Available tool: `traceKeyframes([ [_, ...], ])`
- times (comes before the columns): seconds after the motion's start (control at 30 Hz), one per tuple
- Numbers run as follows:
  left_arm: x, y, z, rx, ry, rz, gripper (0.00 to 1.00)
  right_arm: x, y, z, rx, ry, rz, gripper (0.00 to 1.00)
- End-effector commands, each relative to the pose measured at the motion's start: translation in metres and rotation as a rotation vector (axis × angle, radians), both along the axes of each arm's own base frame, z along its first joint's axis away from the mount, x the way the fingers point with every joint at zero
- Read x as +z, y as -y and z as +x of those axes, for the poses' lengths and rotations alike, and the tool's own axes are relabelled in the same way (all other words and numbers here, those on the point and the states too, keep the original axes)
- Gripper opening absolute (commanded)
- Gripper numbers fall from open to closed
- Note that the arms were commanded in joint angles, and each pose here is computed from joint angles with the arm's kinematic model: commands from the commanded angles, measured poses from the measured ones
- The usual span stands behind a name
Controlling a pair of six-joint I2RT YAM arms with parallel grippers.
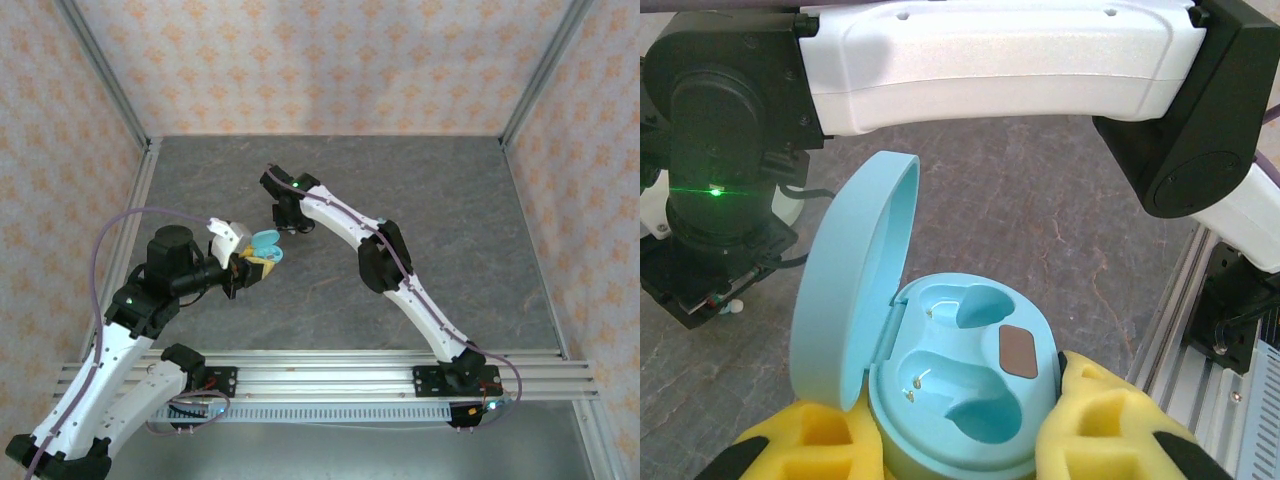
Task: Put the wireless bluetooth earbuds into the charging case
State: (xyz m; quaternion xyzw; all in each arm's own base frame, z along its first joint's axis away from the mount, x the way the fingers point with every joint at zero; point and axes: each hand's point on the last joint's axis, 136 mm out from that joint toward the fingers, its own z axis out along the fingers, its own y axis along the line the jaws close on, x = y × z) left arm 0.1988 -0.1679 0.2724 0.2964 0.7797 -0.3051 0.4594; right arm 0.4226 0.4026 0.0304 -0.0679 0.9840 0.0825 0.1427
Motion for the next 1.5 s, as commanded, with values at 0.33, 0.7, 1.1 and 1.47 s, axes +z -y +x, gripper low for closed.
traceKeyframes([
  [0.33, -0.001, -0.002, 0.005, 0.013, 0.011, 0.013, 0.12, -0.003, 0.030, -0.022, 0.011, -0.074, -0.094, 0.13],
  [0.7, -0.007, 0.006, 0.006, -0.033, -0.003, -0.010, 0.13, 0.012, 0.111, -0.056, -0.146, -0.177, -0.077, 0.11],
  [1.1, -0.014, 0.019, 0.021, -0.069, -0.041, -0.038, 0.13, -0.009, 0.185, -0.106, -0.251, -0.279, -0.149, 0.15],
  [1.47, -0.021, 0.019, 0.022, -0.064, -0.063, -0.029, 0.13, 0.001, 0.185, -0.105, -0.228, -0.304, -0.180, 0.31],
])
